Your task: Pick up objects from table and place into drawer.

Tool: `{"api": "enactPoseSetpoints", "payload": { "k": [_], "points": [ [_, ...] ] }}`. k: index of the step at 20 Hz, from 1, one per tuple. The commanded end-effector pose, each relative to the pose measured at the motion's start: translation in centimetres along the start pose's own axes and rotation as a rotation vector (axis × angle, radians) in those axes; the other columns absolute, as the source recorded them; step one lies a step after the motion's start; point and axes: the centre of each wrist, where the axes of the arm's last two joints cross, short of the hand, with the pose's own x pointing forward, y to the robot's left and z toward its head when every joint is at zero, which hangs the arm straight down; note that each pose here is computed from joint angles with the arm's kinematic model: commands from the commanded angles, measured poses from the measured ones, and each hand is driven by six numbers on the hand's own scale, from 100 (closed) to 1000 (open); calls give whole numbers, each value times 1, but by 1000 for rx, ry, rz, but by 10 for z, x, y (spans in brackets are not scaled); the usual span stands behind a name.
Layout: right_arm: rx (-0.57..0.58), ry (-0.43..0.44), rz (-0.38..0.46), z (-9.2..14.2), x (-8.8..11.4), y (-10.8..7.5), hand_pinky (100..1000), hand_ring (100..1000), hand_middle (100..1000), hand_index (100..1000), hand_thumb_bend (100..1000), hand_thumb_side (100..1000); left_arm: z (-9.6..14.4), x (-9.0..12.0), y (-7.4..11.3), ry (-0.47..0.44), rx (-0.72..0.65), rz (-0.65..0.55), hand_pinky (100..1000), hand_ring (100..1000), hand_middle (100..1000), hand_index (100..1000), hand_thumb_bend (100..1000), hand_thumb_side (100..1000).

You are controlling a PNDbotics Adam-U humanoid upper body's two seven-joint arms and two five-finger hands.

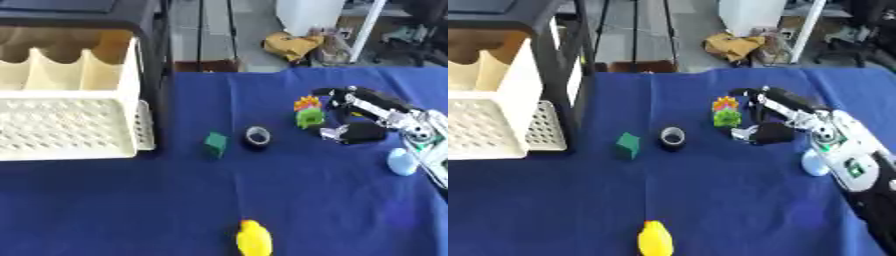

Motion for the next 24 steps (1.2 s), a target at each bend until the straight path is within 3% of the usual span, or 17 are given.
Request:
{"api": "enactPoseSetpoints", "payload": {
  "k": [1, 9, 15, 24],
  "points": [
    [-57, 40, 50, 13, -10, -26, 559, 794, 308, 982, 442, 708, -6, 5, 0, -31, -15, -10, 502, 720, 731, 854, 100, 1000],
    [-96, 53, 34, 20, -14, -32, 558, 796, 295, 980, 428, 717, -7, 6, -3, -40, -30, -7, 499, 720, 737, 853, 100, 1000],
    [-142, -30, -7, 15, 2, -48, 562, 800, 285, 983, 415, 730, -4, 4, -4, -15, -39, -12, 497, 719, 737, 852, 100, 1000],
    [-209, -74, 13, 18, 10, -60, 639, 954, 540, 973, 408, 705, -4, 4, -4, -10, -48, -15, 495, 719, 738, 849, 100, 1000]
  ]
}}
